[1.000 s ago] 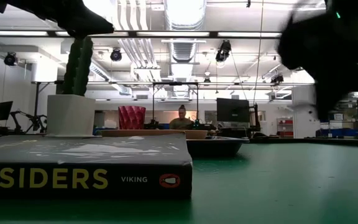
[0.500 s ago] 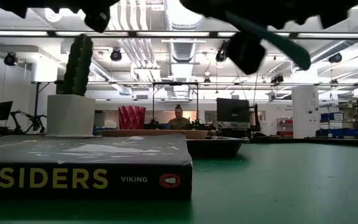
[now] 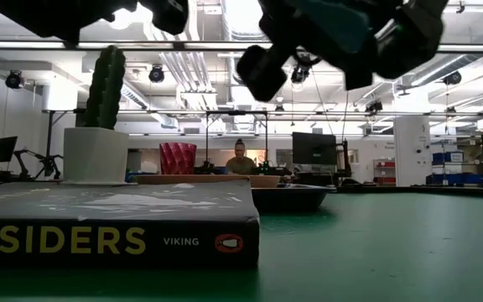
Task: Pick and place plate/cup/fork/spoon on tray
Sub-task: Put the blue spoon on the black tray below the orange plate
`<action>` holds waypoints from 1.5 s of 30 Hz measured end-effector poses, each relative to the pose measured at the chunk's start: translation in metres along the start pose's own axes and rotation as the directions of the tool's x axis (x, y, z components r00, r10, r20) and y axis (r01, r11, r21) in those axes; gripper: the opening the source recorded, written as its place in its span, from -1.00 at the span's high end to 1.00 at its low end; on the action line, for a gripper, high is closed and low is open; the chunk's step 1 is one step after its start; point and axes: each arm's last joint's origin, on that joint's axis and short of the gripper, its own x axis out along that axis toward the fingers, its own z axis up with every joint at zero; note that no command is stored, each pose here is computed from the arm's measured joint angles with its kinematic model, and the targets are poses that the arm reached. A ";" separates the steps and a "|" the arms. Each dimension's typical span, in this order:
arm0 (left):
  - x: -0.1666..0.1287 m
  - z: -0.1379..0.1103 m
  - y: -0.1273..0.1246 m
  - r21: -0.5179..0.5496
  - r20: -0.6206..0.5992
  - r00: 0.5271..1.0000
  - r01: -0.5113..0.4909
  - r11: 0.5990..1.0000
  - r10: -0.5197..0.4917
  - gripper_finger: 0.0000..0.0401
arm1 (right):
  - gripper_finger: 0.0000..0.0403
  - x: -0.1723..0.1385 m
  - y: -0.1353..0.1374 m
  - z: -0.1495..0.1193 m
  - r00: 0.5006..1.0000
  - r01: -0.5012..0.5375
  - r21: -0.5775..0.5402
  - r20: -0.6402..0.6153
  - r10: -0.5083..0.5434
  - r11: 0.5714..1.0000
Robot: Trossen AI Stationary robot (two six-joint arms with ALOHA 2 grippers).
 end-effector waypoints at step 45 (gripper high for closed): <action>0.009 -0.010 0.001 0.037 0.070 0.968 -0.245 0.969 0.242 1.00 | 0.28 -0.035 -0.048 0.058 0.999 -0.012 0.022 0.030 0.011 1.000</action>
